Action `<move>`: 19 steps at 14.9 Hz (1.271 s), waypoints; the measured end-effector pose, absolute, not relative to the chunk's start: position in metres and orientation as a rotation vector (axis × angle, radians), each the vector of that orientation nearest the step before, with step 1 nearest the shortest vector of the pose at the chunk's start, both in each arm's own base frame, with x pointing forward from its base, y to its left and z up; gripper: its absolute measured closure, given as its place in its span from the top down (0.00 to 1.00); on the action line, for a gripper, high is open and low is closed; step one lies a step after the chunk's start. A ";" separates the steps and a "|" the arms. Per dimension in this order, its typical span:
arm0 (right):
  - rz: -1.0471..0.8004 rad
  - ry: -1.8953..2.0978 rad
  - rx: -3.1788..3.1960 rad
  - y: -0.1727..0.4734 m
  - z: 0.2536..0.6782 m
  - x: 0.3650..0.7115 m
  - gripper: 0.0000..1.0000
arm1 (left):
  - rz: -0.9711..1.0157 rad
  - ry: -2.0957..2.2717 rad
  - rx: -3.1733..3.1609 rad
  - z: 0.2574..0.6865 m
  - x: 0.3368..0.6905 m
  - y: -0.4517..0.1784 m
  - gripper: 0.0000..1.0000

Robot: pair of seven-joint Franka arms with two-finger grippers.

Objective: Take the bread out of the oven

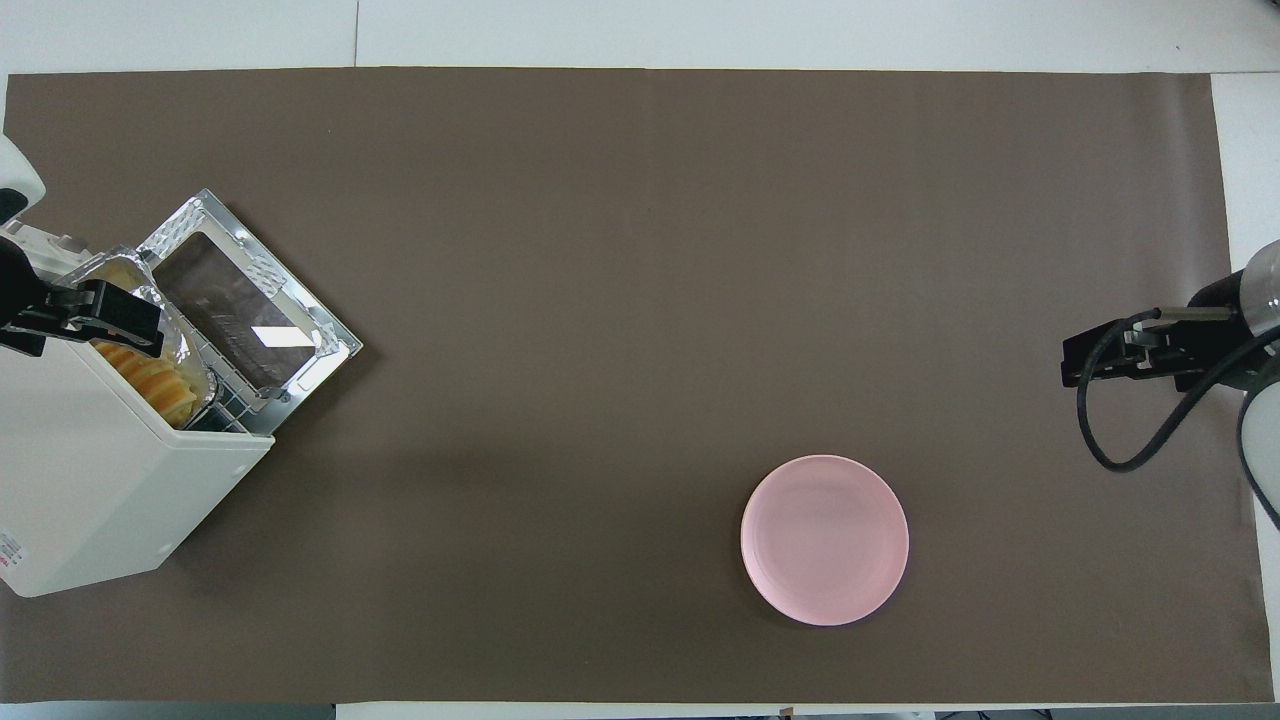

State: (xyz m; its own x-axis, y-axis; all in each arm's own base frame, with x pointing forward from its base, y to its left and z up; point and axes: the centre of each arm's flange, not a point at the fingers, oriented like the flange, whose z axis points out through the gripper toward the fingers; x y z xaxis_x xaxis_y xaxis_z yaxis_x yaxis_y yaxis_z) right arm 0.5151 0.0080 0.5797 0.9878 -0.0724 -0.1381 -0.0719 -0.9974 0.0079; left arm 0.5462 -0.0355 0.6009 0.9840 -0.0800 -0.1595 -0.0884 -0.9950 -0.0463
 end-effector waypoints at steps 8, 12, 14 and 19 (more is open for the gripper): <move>-0.218 -0.114 3.129 0.008 0.580 0.515 1.00 | 0.226 0.128 -3.078 0.602 0.548 -0.036 1.00; -0.218 -0.114 3.129 0.008 0.580 0.515 1.00 | 0.196 0.055 -3.081 0.601 0.552 -0.035 1.00; -0.218 -0.114 3.129 0.008 0.580 0.515 1.00 | 0.206 -0.036 -3.080 0.594 0.562 -0.034 1.00; -0.218 -0.114 3.129 0.008 0.580 0.515 1.00 | 0.275 -0.275 -3.028 0.557 0.624 -0.039 1.00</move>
State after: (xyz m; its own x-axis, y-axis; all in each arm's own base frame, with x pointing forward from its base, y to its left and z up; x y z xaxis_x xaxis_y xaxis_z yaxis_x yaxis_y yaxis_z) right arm 0.5151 0.0080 0.5797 0.9878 -0.0724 -0.1381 -0.0720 -0.9974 0.0079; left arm 0.6244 -0.0391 0.5575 0.9676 0.1864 -0.1701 0.1705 -0.9799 -0.1038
